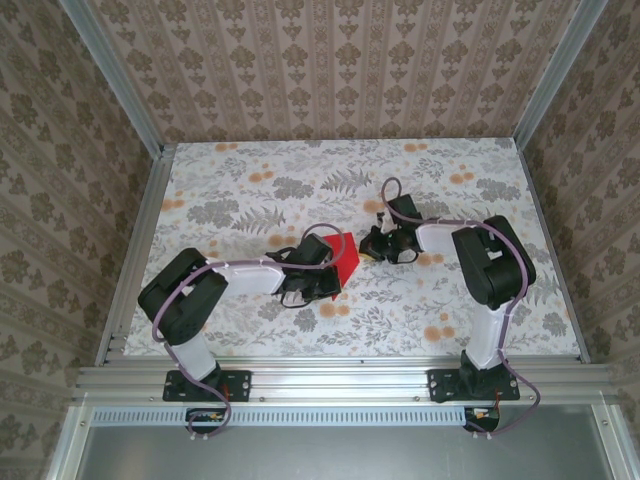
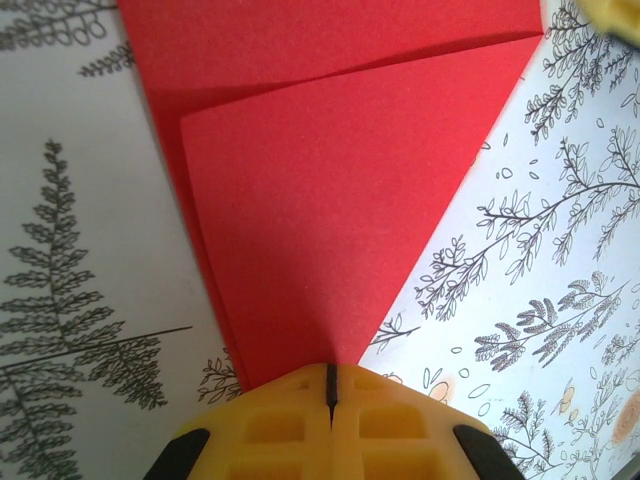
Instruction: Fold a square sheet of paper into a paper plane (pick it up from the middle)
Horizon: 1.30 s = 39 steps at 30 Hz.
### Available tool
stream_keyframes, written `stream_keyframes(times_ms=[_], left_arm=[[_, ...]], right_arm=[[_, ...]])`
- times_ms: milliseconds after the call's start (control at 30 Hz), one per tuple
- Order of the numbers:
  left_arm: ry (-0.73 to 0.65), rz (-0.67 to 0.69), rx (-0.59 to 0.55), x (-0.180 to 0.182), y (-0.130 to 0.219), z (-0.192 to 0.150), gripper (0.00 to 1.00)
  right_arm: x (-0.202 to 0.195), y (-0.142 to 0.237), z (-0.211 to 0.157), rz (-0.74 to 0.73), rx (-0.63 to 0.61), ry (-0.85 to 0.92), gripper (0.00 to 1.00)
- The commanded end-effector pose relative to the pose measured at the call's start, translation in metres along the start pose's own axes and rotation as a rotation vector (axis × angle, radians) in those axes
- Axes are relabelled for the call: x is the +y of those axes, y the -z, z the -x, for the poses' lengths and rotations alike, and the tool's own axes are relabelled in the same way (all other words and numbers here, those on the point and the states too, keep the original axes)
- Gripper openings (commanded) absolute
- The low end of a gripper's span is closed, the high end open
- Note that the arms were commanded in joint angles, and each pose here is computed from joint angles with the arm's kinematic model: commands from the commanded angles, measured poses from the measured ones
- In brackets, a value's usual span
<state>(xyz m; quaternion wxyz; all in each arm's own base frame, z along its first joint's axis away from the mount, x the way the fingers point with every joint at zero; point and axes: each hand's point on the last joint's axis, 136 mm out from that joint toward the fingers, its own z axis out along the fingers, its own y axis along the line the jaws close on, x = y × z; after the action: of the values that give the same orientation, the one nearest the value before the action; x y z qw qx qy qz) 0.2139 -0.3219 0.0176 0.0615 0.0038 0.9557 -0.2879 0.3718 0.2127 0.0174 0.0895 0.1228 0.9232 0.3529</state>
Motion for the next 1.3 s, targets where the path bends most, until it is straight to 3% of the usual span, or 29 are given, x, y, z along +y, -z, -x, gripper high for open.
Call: stream_keyframes(times_ms=[0,167,433,700,1267], left_arm=[[0.027,0.207,0.108,0.057,-0.004,-0.034,0.0],[0.019,0.203,0.091,0.052,-0.002,-0.03,0.0],[0.014,0.2,0.087,0.05,-0.002,-0.028,0.0],[-0.003,0.186,0.091,0.045,-0.001,-0.027,0.0],[-0.025,0.063,0.2,0.043,-0.003,-0.069,0.01]], right_arm=[[0.006,0.013,0.014,-0.027,-0.04,0.043,0.07],[0.029,0.03,-0.007,0.02,-0.031,0.096,0.08],[0.03,0.006,-0.062,0.031,0.082,0.087,0.08],[0.014,-0.02,-0.065,-0.012,0.127,0.041,0.08],[-0.025,-0.032,-0.071,-0.165,0.141,-0.039,0.08]])
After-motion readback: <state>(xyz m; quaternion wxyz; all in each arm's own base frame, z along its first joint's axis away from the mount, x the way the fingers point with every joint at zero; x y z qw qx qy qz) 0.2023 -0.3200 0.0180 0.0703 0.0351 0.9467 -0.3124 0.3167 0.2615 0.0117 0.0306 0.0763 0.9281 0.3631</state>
